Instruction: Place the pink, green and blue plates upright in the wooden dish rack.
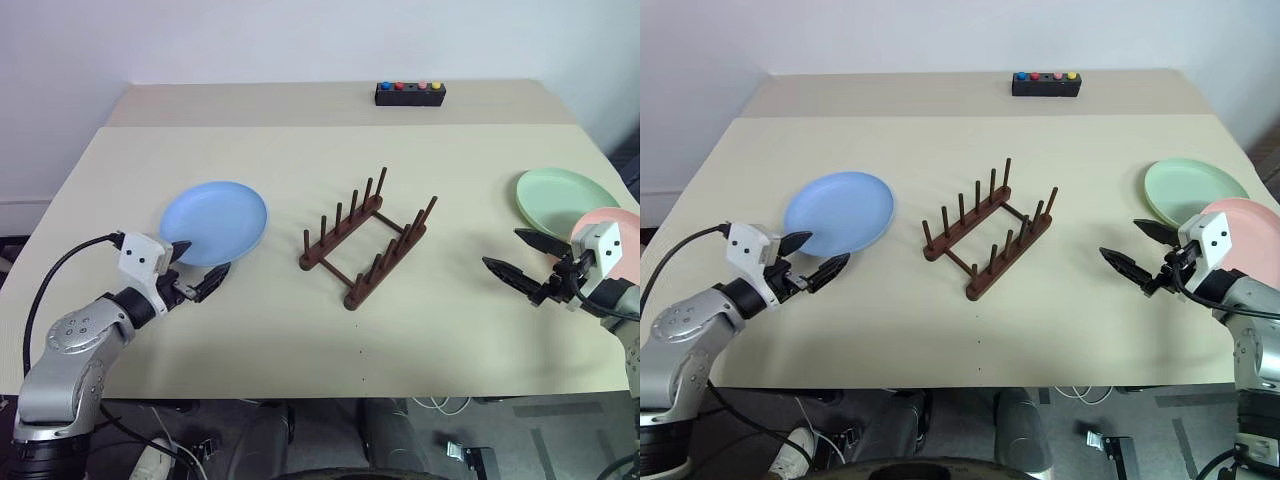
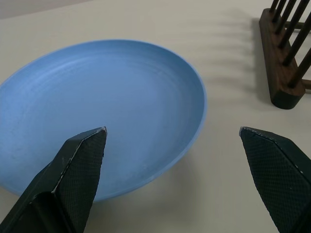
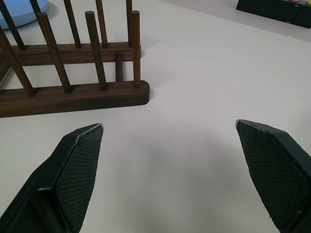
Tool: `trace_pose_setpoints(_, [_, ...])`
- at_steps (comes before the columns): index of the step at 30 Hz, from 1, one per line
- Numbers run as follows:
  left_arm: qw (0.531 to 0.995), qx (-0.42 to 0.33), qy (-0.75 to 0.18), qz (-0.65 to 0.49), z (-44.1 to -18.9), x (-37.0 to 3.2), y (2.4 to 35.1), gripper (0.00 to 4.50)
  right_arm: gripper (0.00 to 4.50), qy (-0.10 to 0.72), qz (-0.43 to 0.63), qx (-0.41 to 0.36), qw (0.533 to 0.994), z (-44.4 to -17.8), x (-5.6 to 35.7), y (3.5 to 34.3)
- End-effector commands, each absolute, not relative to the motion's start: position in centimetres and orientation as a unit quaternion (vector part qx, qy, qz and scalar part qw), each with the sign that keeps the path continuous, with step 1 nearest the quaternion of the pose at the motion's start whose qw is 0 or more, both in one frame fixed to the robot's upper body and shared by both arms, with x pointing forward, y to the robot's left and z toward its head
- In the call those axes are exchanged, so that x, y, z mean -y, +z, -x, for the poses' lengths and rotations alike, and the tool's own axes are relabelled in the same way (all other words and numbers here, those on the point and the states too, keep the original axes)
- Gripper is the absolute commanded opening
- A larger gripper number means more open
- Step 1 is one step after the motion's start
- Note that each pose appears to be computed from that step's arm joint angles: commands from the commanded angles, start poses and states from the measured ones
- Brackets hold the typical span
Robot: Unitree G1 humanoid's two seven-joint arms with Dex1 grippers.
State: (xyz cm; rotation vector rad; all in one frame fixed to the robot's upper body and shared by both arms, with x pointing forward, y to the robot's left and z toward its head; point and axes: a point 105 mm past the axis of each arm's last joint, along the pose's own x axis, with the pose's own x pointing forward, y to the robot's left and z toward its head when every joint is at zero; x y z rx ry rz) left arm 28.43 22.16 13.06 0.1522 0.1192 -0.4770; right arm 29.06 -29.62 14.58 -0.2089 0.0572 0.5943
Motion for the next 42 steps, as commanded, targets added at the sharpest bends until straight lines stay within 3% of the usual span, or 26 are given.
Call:
trace_pose_setpoints(1, [0.966, -0.035, -0.242, -0.083, -28.2, -21.5, 14.3, 4.5, 4.47, 0.29, 0.121, -0.007, 0.949, -29.5, 29.7, 16.1])
trace_pose_setpoints(14, [0.956, -0.04, -0.279, -0.082, -27.4, -20.0, 14.5, 4.5, 4.47, 0.296, 0.113, -0.004, 0.949, -29.6, 28.6, 15.5])
trace_pose_setpoints(24, [0.878, -0.1, -0.463, -0.066, -24.0, -14.5, 12.6, 4.5, 4.47, 0.305, 0.099, 0.0, 0.947, -27.8, 26.6, 15.0])
trace_pose_setpoints(33, [0.805, -0.146, -0.556, -0.148, -24.8, -8.7, 8.1, 4.5, 4.47, 0.374, 0.118, -0.047, 0.919, -24.0, 22.4, 13.9])
trace_pose_setpoints(42, [0.807, -0.136, -0.557, -0.144, -26.7, -3.9, 6.9, 4.5, 4.47, 0.372, 0.111, -0.049, 0.92, -22.5, 20.6, 13.8])
